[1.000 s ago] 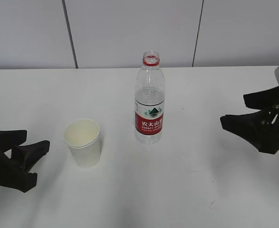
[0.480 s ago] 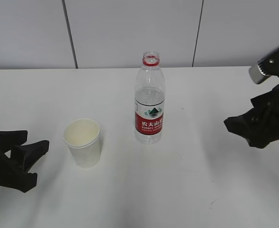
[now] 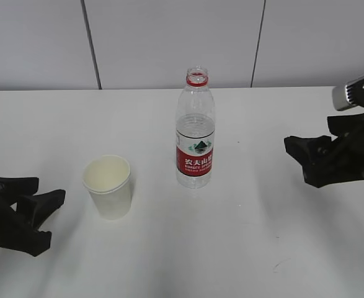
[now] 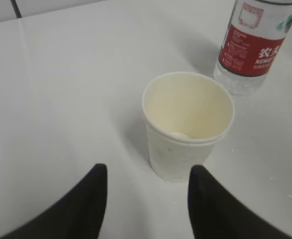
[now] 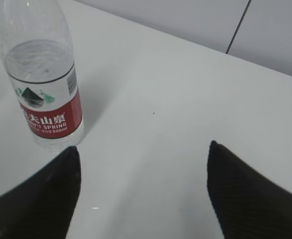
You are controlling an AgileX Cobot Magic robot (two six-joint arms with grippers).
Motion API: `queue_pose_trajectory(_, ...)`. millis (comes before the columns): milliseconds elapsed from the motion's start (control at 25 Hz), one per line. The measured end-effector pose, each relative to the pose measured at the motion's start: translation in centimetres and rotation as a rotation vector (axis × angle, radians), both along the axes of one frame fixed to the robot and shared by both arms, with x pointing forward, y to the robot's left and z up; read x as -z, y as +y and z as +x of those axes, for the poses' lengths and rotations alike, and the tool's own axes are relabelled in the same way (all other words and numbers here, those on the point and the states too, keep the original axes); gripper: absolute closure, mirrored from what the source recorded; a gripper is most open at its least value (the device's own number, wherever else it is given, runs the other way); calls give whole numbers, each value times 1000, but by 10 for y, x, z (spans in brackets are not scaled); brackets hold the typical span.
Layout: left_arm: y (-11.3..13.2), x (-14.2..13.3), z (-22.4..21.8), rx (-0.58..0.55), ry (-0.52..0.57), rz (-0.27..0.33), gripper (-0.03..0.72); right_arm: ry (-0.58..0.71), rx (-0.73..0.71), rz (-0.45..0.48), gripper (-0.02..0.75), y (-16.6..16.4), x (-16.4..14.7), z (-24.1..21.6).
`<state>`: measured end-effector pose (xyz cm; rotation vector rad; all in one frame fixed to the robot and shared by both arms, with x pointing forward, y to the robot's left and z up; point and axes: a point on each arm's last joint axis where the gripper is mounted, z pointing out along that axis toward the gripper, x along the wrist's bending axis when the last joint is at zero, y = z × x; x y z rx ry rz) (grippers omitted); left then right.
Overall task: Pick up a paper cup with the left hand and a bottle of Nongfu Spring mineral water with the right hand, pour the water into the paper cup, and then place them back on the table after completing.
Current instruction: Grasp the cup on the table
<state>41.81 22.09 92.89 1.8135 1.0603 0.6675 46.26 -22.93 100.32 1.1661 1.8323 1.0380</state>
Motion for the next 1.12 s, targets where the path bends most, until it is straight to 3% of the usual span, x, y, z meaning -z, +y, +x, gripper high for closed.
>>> queue_pose_trajectory(280,-1,24,2,1,111,43,361,-85,36,83,151,0,-8,4)
queue_pose_trajectory(480,0,48,3,-11,222,83,394,-108,11,60,151,1,-9,4)
queue_pose_trajectory(520,2,52,7,-61,213,65,429,-111,2,51,151,2,-9,4)
queue_pose_trajectory(640,12,42,22,-254,13,-56,608,-119,-24,26,151,3,-9,4)
queue_pose_trajectory(720,15,36,20,-254,-79,-74,681,-122,-32,18,151,4,-9,4)
queue_pose_trajectory(1120,15,43,-2,-164,-41,-40,720,-81,-25,22,151,6,5,11)
